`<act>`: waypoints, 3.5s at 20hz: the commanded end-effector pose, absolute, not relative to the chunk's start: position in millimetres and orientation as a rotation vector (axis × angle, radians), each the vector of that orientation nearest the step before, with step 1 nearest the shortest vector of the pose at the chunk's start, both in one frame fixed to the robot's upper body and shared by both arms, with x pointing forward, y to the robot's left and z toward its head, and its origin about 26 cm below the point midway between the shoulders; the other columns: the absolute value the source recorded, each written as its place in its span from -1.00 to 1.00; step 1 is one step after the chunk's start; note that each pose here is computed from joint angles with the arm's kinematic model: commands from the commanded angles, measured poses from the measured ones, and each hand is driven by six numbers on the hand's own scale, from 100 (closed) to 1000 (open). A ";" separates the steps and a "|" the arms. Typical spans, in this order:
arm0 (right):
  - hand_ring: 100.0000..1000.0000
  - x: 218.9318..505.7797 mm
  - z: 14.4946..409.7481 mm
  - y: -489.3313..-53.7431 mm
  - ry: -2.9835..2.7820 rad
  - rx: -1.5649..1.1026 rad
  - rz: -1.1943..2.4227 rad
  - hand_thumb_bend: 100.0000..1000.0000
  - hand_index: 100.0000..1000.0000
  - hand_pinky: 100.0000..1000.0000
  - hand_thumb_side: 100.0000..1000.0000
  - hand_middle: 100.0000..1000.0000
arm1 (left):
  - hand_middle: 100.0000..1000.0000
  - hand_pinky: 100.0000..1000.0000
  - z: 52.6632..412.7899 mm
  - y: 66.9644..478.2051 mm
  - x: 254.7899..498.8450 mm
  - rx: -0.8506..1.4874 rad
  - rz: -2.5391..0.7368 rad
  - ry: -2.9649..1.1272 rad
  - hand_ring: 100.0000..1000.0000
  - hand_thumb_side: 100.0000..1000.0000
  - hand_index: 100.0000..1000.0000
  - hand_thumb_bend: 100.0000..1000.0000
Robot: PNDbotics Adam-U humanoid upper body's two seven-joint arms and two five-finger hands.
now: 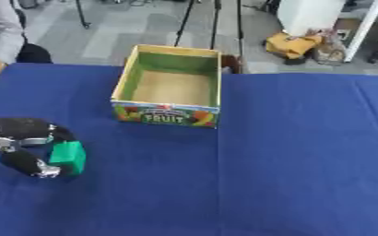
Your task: Pick up objects on the table and place them in the box.
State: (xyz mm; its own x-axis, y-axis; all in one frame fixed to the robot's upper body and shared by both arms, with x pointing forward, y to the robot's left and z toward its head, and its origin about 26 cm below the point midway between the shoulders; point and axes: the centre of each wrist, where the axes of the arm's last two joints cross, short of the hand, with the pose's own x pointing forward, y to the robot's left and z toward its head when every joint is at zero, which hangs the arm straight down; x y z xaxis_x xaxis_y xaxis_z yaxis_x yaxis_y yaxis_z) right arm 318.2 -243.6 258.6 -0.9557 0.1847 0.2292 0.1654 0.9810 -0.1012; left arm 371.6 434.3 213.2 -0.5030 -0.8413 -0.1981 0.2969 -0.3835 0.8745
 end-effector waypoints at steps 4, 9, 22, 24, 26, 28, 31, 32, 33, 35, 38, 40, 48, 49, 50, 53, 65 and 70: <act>0.78 314.1 266.5 -244.5 -2.918 -0.263 0.100 -1.00 0.64 0.66 1.00 -0.01 | 0.05 0.42 215.2 437.4 369.8 0.797 -2.079 -0.981 0.34 0.53 0.54 -0.68; 0.78 314.0 266.3 -245.3 -2.915 -0.270 0.089 -1.00 0.64 0.66 1.00 -0.01 | -0.07 0.33 215.4 438.8 369.8 0.797 -2.064 -0.999 0.23 0.39 0.38 -0.84; 0.78 314.0 265.4 -245.8 -2.907 -0.278 0.079 -1.00 0.64 0.67 1.00 -0.01 | -0.18 0.24 236.9 439.1 367.9 0.877 -1.983 -1.114 0.11 0.07 0.28 -1.00; 0.78 313.9 265.2 -246.1 -2.906 -0.280 0.078 -1.00 0.64 0.67 1.00 -0.01 | -0.19 0.23 240.6 438.3 367.5 0.886 -1.969 -1.136 0.10 0.05 0.26 -1.00; 0.79 313.9 265.1 -246.3 -2.905 -0.282 0.076 -1.00 0.64 0.67 1.00 -0.02 | -0.20 0.22 243.7 437.6 366.9 0.893 -1.958 -1.152 0.09 0.06 0.25 -1.00; 0.79 313.9 265.0 -246.4 -2.904 -0.284 0.075 -1.00 0.64 0.67 1.00 -0.02 | -0.21 0.22 247.2 437.3 366.1 0.896 -1.950 -1.165 0.07 0.07 0.24 -1.00; 0.79 313.8 264.9 -246.7 -2.903 -0.286 0.076 -1.00 0.64 0.67 1.00 -0.02 | -0.22 0.21 253.6 436.0 365.4 0.892 -1.934 -1.199 0.06 0.07 0.24 -1.00; 0.79 313.8 264.9 -246.8 -2.903 -0.287 0.076 -1.00 0.64 0.67 1.00 -0.02 | -0.22 0.21 256.1 435.5 365.2 0.890 -1.928 -1.211 0.06 0.07 0.23 -1.00; 0.79 313.8 264.9 -246.9 -2.903 -0.288 0.077 -1.00 0.64 0.67 1.00 -0.02 | -0.22 0.21 259.0 434.8 364.9 0.887 -1.923 -1.225 0.05 0.05 0.23 -1.00; 0.79 313.8 265.1 -247.2 -2.903 -0.289 0.077 -1.00 0.64 0.67 1.00 -0.02 | -0.23 0.20 265.4 433.2 364.0 0.884 -1.912 -1.254 0.05 0.01 0.23 -1.00; 0.79 313.7 265.2 -247.6 -2.903 -0.292 0.077 -1.00 0.64 0.67 1.00 -0.02 | -0.24 0.20 274.9 431.0 362.2 0.883 -1.897 -1.293 0.04 -0.09 0.21 -1.00; 0.79 313.7 265.2 -247.8 -2.902 -0.293 0.077 -1.00 0.64 0.67 1.00 -0.02 | -0.25 0.20 281.6 429.1 361.2 0.882 -1.885 -1.323 0.03 -0.11 0.20 -1.00; 0.79 313.5 265.9 -248.4 -2.902 -0.299 0.086 -1.00 0.63 0.67 1.00 -0.02 | -0.27 0.18 314.2 419.7 356.6 0.876 -1.837 -1.453 0.00 -0.24 0.17 -1.00; 0.79 313.5 266.0 -248.5 -2.903 -0.300 0.088 -1.00 0.63 0.67 1.00 -0.02 | -0.27 0.18 319.0 418.2 356.0 0.880 -1.833 -1.469 -0.01 -0.25 0.17 -1.00; 0.79 313.5 266.2 -248.5 -2.903 -0.300 0.091 -1.00 0.63 0.67 1.00 -0.02 | -0.27 0.18 323.4 416.6 355.6 0.884 -1.829 -1.483 -0.01 -0.26 0.17 -1.00; 0.78 313.5 267.2 -248.4 -2.907 -0.300 0.099 -1.00 0.63 0.67 1.00 -0.01 | -0.28 0.17 335.0 413.0 355.4 0.899 -1.816 -1.516 -0.01 -0.31 0.17 -1.00; 0.78 313.7 274.5 -245.6 -2.938 -0.287 0.121 -1.00 0.63 0.67 1.00 -0.01 | -0.32 0.15 361.6 414.6 367.7 1.003 -1.701 -1.609 -0.04 -0.43 0.14 -1.00; 0.79 313.8 278.7 -243.9 -2.957 -0.274 0.130 -1.00 0.64 0.67 1.00 -0.02 | -0.33 0.15 370.7 419.5 372.4 1.048 -1.640 -1.656 -0.05 -0.45 0.13 -1.00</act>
